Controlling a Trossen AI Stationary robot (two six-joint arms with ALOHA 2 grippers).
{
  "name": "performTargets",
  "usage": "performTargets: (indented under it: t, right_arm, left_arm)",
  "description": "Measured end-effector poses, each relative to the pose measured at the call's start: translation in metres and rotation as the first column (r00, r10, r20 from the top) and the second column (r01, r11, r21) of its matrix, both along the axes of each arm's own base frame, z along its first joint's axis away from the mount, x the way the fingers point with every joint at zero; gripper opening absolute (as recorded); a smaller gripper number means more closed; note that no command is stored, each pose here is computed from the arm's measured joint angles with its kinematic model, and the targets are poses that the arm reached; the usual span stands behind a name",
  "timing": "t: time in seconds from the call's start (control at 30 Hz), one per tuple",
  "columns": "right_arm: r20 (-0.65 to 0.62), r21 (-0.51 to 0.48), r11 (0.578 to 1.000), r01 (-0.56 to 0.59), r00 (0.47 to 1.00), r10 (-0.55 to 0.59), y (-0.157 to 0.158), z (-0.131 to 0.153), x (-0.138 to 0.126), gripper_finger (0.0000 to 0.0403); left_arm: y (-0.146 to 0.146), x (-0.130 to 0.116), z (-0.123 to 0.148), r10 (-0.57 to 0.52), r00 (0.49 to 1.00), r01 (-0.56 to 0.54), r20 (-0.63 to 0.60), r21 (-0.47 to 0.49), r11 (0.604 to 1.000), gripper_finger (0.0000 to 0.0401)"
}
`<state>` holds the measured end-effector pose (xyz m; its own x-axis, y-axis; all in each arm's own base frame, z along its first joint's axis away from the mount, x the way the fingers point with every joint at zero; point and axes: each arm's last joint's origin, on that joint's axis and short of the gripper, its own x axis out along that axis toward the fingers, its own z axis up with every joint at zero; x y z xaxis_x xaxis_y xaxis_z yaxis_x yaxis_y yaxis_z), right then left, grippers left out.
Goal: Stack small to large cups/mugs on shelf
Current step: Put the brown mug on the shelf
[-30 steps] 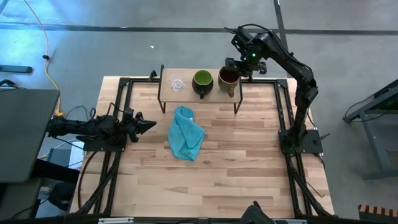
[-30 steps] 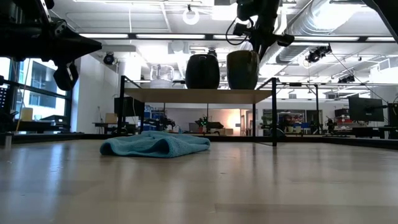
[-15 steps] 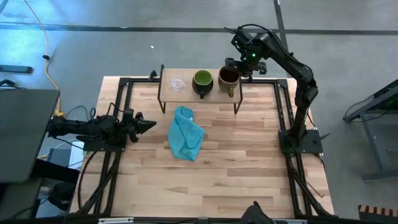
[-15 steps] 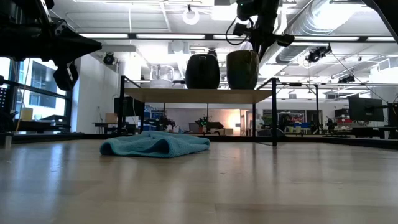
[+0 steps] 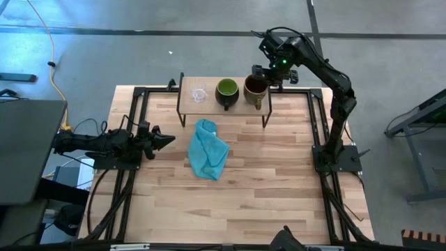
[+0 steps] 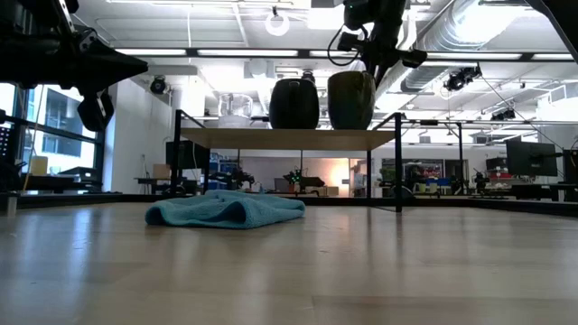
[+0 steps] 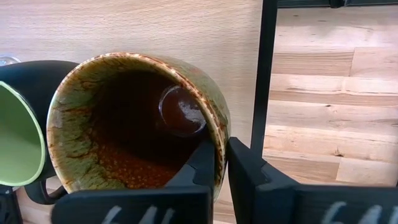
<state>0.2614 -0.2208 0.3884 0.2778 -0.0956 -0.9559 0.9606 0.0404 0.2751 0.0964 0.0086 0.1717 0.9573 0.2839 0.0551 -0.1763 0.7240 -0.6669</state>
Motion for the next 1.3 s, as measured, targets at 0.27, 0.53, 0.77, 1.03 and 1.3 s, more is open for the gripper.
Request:
performTargets:
  t: [0.27, 0.53, 0.77, 1.03, 1.3]
  right_arm:
    - [0.001, 0.001, 1.000, -0.001, 1.000, 0.001, 0.0000, 0.0000, 0.0001, 0.0035]
    - [0.001, -0.003, 1.000, -0.011, 1.000, 0.011, 0.0000, 0.0002, 0.0000, 0.0030]
    - [0.001, -0.004, 1.000, -0.019, 1.000, 0.019, 0.0000, 0.0002, 0.0001, 0.0034]
    - [0.004, -0.001, 1.000, -0.020, 1.000, 0.020, 0.0001, 0.0002, 0.0002, 0.0056]
    - [0.003, -0.004, 1.000, -0.030, 1.000, 0.030, 0.0001, 0.0002, 0.0002, 0.0058]
  left_arm:
    - [0.0000, 0.0000, 0.0000, 0.000, 1.000, 0.000, 0.000, 0.000, 1.000, 0.0001]
    - [0.0000, 0.0000, 0.0000, 0.000, 1.000, 0.000, 0.000, 0.000, 1.000, 0.0001]
    - [0.0000, 0.0000, 0.0000, 0.000, 1.000, 0.000, 0.000, 0.000, 1.000, 0.0001]
    - [0.0000, 0.0000, 0.0000, 0.000, 1.000, 0.000, 0.000, 0.000, 1.000, 0.0001]
    - [0.0000, 0.0000, 0.0000, 0.000, 1.000, 0.000, 0.000, 0.000, 1.000, 0.0001]
